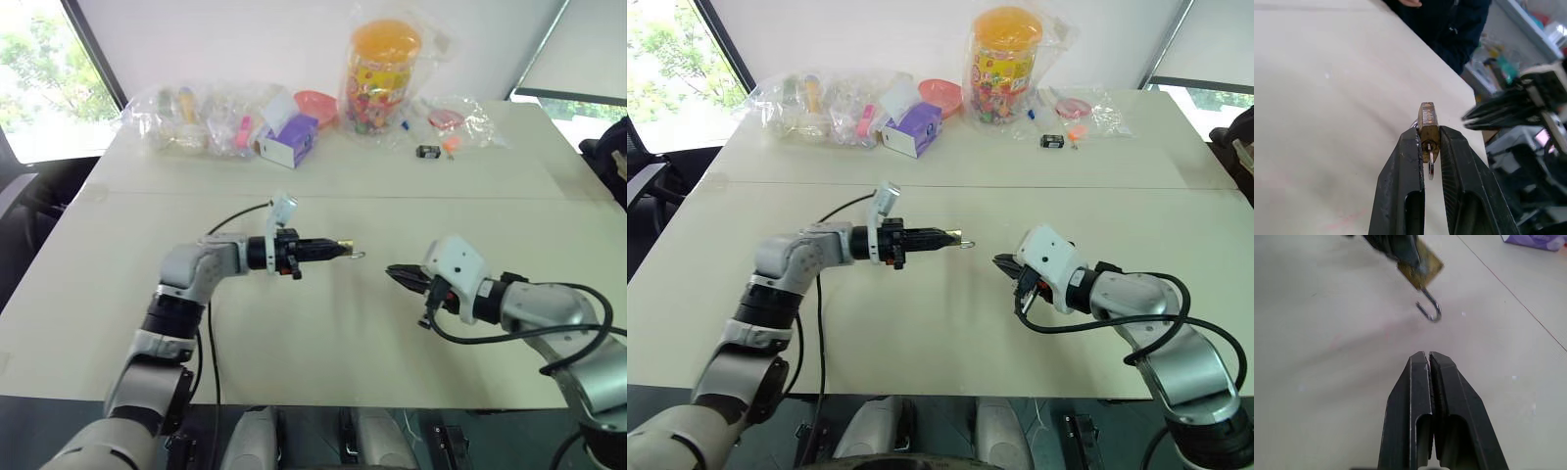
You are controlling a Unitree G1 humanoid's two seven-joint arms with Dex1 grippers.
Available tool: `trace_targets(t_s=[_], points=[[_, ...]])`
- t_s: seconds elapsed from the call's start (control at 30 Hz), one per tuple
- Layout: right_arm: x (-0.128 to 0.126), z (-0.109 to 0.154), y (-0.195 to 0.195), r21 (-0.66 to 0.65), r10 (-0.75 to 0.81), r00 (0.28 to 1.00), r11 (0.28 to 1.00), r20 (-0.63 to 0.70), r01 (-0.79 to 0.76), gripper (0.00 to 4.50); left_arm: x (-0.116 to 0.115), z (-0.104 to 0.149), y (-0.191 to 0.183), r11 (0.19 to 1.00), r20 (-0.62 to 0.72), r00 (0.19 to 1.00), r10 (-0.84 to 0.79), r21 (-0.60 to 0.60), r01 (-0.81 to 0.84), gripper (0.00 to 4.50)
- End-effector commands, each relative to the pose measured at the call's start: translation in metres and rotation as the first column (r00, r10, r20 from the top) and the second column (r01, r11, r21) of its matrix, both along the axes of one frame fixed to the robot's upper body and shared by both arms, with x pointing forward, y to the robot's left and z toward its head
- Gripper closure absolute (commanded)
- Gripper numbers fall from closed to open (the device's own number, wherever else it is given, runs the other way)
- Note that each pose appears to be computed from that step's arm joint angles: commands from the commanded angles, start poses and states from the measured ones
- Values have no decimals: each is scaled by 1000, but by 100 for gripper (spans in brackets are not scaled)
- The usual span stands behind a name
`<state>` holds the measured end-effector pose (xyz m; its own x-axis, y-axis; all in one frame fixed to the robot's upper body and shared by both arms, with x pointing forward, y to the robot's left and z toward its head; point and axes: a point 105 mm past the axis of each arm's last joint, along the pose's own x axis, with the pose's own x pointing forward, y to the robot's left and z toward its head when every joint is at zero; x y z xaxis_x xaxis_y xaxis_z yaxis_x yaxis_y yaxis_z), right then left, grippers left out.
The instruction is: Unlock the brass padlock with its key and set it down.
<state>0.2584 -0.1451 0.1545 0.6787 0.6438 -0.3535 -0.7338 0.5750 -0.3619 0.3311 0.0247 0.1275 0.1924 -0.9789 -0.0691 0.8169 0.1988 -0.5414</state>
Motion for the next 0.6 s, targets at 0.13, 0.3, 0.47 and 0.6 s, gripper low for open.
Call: trace_targets(t_s=[0.13,0.3,0.47,0.6], points=[[-3,12,6,19,-22,997,1000,68,21,442,24,-17,-18,997,-36,997,62,48,-60,450],[-4,12,10,27,-38,996,999,81,36,442,34,-45,-10,985,-59,991,122,131,-113,450],[-2,12,11,29,-45,995,999,84,43,442,31,-56,-1,979,-4,996,90,185,-88,450],[0,13,10,21,-41,995,999,89,40,450,33,-57,9,973,59,994,95,207,-105,323]])
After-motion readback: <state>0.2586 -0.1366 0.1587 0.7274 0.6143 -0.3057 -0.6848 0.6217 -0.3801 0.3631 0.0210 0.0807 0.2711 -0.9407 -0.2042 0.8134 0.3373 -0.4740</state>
